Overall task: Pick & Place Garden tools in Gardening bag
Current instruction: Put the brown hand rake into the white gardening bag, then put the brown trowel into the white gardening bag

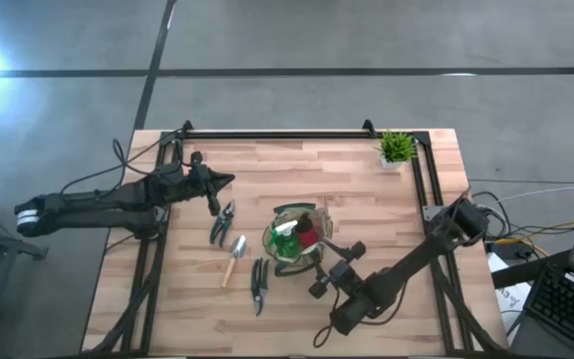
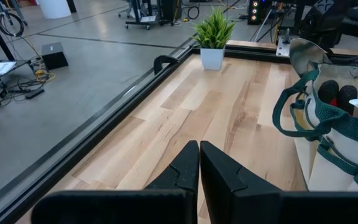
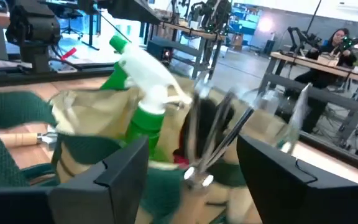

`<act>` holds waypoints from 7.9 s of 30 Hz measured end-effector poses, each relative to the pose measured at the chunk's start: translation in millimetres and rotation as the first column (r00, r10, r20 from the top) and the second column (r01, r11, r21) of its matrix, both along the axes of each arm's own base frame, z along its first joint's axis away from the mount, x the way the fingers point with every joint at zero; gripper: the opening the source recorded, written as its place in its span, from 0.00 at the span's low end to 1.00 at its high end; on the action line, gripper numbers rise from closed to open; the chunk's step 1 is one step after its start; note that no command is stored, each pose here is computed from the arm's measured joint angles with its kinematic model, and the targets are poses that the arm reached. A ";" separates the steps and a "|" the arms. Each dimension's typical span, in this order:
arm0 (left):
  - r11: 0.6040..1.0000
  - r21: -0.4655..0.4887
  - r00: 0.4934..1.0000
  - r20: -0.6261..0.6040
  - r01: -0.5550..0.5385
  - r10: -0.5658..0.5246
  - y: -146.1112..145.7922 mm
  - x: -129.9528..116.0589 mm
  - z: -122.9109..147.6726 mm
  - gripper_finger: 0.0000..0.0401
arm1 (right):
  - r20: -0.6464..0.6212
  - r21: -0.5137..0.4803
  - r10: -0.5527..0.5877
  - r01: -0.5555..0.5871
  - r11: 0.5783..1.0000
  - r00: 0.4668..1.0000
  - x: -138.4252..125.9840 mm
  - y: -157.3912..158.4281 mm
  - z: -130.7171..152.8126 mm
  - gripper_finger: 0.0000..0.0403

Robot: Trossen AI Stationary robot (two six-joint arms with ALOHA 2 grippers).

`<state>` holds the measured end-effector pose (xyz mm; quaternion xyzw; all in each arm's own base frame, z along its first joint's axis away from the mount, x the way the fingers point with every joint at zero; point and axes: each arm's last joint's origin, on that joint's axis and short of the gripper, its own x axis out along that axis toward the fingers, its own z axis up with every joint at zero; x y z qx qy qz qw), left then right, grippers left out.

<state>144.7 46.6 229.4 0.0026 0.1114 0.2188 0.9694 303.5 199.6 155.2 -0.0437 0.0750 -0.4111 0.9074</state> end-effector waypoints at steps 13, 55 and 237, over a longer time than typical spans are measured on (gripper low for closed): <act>1.000 0.000 1.000 -0.001 0.000 0.000 0.0 0.0 -0.1 0.05 | -0.106 0.229 0.012 0.012 0.973 0.994 -25.7 -16.2 7.7 0.59; 1.000 -0.001 1.000 -0.003 0.000 0.000 0.0 -0.1 -0.3 0.05 | -0.549 0.500 0.103 0.227 0.836 0.830 -42.2 0.3 49.9 0.63; 0.502 -0.661 0.657 -0.721 -0.557 -0.221 -125.0 103.5 -80.9 0.51 | 0.247 0.319 0.505 -0.562 0.763 0.827 -178.2 -192.1 7.2 0.02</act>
